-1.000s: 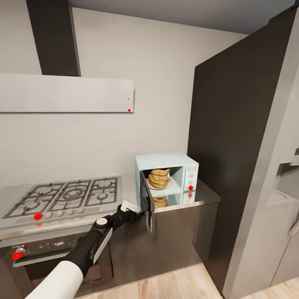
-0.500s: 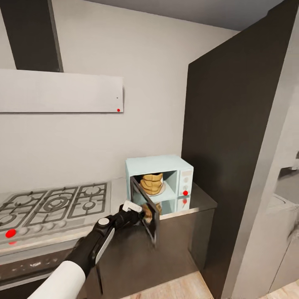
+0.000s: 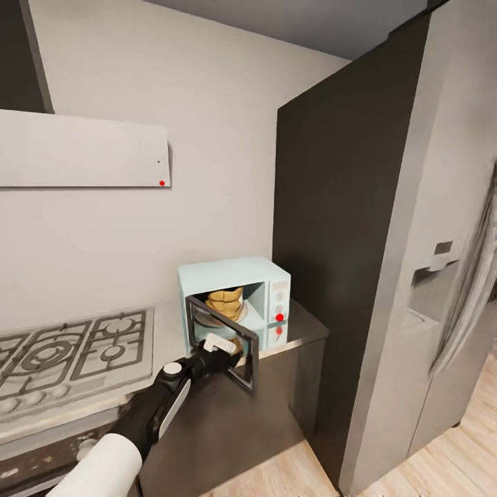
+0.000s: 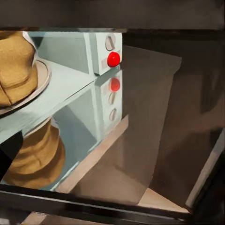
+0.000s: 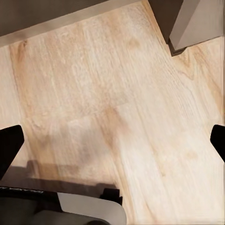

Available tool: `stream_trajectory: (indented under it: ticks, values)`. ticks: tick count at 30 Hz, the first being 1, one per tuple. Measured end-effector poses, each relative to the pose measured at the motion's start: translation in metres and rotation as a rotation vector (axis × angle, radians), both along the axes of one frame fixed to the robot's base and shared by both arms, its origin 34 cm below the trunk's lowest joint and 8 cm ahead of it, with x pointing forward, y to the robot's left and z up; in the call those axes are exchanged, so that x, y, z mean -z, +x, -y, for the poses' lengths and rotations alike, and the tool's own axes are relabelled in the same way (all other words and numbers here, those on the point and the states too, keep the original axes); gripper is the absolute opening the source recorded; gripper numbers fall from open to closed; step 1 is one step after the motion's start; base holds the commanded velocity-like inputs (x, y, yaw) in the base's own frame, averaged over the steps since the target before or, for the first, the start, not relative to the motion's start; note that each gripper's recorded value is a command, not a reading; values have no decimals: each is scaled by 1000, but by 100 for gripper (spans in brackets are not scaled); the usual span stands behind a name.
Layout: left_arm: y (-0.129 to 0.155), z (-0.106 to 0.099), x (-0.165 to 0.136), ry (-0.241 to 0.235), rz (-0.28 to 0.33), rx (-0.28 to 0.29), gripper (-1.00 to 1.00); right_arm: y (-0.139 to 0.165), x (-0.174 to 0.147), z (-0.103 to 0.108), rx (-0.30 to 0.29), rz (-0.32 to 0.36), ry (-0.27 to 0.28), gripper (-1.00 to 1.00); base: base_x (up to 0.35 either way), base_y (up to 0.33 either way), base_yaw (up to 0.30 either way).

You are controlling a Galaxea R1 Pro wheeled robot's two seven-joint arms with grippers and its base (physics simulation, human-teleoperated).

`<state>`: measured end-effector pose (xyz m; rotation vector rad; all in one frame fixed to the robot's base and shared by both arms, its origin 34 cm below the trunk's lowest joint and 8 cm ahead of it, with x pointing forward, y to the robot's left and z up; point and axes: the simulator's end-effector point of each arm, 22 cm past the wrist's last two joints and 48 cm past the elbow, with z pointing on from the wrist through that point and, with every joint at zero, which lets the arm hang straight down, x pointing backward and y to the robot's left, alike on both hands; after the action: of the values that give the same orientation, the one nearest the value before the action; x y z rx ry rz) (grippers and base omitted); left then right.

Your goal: In the kitchen, take the popcorn bag from the countertop, put it into the microwave, and heat it until the popcorn is cooked so the cooked popcorn ends up inside the bag.

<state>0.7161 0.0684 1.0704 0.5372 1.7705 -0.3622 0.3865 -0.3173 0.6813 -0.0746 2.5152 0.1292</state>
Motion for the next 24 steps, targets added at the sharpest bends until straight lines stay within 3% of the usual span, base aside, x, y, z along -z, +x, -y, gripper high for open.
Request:
stream_trajectory:
  ticks: [13, 24]
  values:
    - [0, 0, -1, -3, 1, -1, 100, 0, 0, -1, 0, 0, 0, 100, 236, -25, -11]
    - [-1, 10, -3, -15, 0, 6, 100, 0, 0, -5, -1, 0, 5, 100, 56, -106, 0]
